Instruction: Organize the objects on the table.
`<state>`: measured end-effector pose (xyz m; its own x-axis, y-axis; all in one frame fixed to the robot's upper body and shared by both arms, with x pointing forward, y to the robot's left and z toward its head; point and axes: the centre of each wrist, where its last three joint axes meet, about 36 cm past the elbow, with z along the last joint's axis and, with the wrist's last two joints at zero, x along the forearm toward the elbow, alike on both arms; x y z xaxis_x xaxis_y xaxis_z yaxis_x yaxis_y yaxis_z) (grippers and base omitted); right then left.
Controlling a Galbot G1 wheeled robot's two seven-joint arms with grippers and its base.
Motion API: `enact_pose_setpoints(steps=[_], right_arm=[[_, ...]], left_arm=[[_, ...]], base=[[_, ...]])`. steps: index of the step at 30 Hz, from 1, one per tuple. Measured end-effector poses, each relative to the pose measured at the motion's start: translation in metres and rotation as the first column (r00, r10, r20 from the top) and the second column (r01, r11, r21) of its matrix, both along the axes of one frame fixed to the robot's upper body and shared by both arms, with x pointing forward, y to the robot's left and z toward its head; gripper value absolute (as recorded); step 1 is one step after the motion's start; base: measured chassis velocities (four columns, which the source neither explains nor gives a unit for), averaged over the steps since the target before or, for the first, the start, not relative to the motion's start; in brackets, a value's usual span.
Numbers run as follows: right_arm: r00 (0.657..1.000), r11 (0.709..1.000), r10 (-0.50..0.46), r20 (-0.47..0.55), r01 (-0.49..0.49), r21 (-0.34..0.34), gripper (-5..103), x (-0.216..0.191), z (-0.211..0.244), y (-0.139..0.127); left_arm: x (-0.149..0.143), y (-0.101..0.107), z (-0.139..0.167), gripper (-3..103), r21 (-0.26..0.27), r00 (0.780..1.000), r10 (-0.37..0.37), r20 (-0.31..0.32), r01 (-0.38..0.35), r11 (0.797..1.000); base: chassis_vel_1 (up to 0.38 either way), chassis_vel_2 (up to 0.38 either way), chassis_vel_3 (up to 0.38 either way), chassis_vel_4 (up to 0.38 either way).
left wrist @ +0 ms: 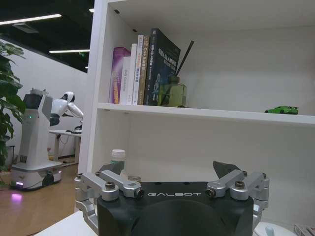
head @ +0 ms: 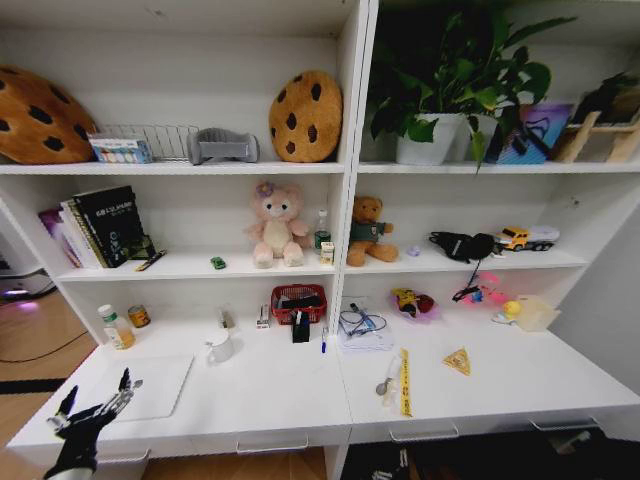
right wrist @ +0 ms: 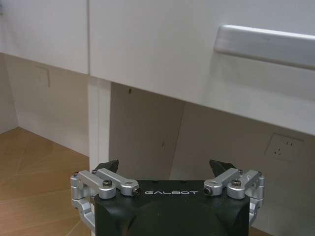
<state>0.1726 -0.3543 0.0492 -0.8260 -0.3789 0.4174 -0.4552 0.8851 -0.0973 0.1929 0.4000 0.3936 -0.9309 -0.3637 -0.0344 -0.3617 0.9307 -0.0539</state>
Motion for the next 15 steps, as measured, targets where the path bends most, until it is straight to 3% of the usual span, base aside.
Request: enact_pose_setpoints(steps=[9,15], right_arm=[[1.0,0.998,-0.025,0.01,0.025,0.051,100,-0.041,0.013,0.009],[0.999,0.994,0.03,0.015,-0.031,0.103,100,-0.071,0.039,-0.005]], left_arm=[[-0.001,-0.001,0.001,100,-0.002,1.0,0.004,0.008,-0.004,1.0],[0.0,-0.001,0.002,100,-0.001,1.0,0.003,0.011,-0.003,1.0]], base=[[0.0,0.0,0.0,0.0],[0.0,0.0,0.0,0.0]])
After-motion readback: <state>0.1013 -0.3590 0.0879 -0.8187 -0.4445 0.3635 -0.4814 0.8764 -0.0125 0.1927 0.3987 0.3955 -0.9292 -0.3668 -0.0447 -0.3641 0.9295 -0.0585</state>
